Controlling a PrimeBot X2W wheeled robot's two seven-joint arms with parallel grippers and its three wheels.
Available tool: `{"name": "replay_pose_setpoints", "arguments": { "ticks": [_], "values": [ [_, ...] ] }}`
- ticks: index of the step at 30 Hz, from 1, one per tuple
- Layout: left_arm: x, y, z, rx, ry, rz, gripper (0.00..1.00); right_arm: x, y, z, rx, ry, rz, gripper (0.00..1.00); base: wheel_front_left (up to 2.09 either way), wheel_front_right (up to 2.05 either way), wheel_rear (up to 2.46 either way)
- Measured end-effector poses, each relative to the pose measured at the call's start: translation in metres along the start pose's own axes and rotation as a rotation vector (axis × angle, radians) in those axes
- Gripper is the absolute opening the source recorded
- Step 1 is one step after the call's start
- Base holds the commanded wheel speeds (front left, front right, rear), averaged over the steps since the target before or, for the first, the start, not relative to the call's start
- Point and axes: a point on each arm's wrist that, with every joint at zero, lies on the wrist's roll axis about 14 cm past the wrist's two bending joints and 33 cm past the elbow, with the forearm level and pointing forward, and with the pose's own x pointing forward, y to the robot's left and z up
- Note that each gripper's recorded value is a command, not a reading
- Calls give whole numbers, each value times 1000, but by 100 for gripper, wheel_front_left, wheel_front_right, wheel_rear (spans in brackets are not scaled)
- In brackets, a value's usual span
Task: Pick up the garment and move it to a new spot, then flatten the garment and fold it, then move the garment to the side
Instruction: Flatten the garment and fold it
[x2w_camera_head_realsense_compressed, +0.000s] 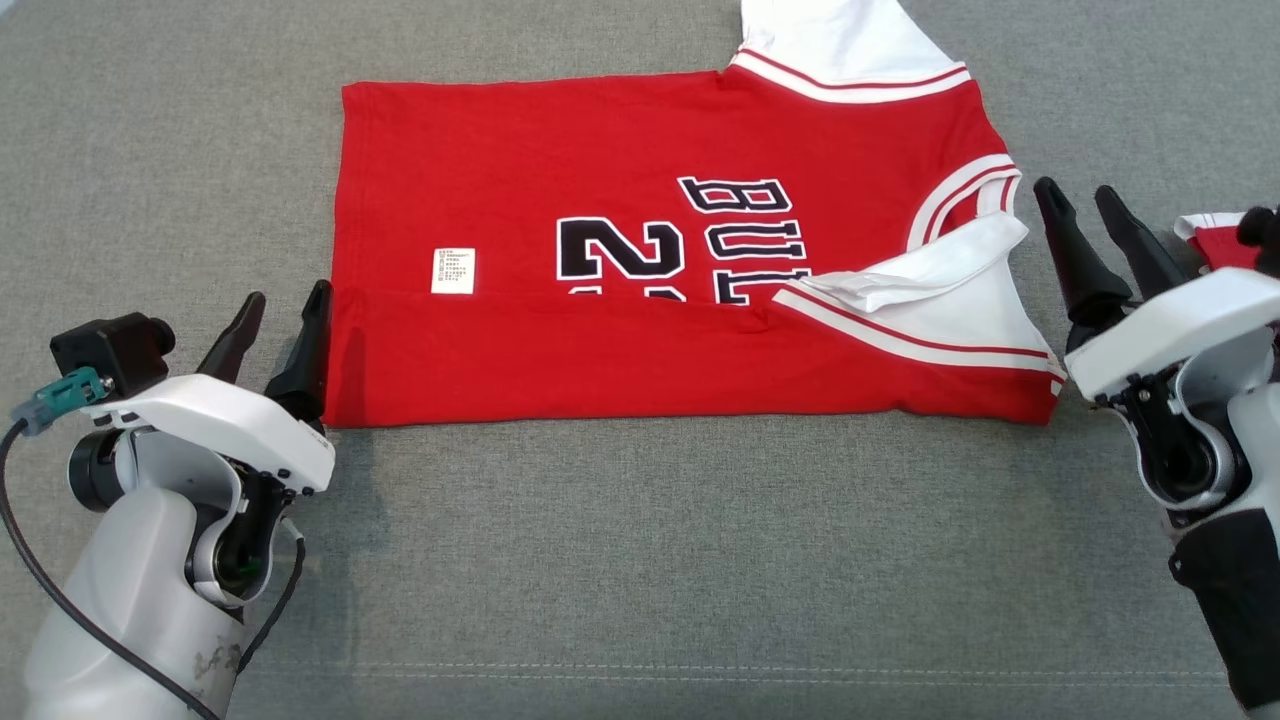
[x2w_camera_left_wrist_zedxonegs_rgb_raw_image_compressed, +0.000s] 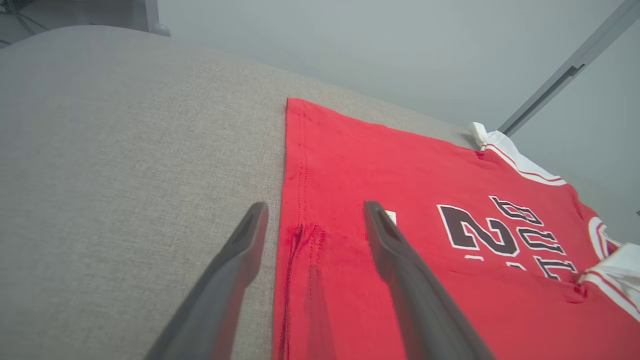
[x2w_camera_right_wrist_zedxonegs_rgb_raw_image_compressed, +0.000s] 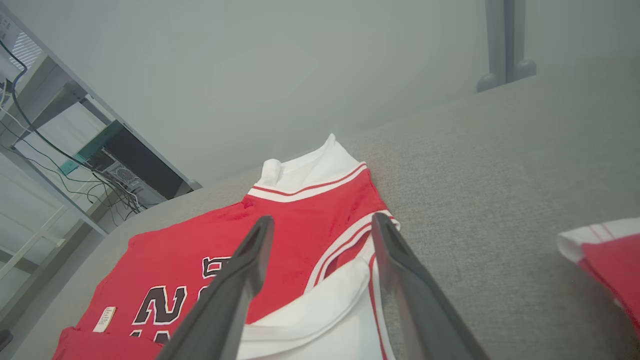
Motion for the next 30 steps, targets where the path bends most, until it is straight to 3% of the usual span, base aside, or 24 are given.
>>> {"name": "replay_pose_setpoints", "arguments": {
  "ticks": [5, 7, 12, 22, 30],
  "values": [
    [-11, 8, -2, 95, -49, 62, 100, -23, -13, 2, -119, -105, -27, 100, 0, 0, 0],
    [-18, 13, -13, 123, -30, 87, 100, -34, -19, -9, -189, -96, -42, 100, 0, 0, 0],
    [-33, 16, -32, 175, 6, 118, 100, -55, -23, -36, -239, -68, -78, 100, 0, 0, 0],
    [-38, 20, -62, 179, 149, 118, 100, -66, -26, -70, -323, 59, -117, 100, 0, 0, 0],
    [-34, 23, -75, 119, 236, 94, 100, -54, -29, -90, -341, 168, -124, 100, 0, 0, 0]
  ]
}}
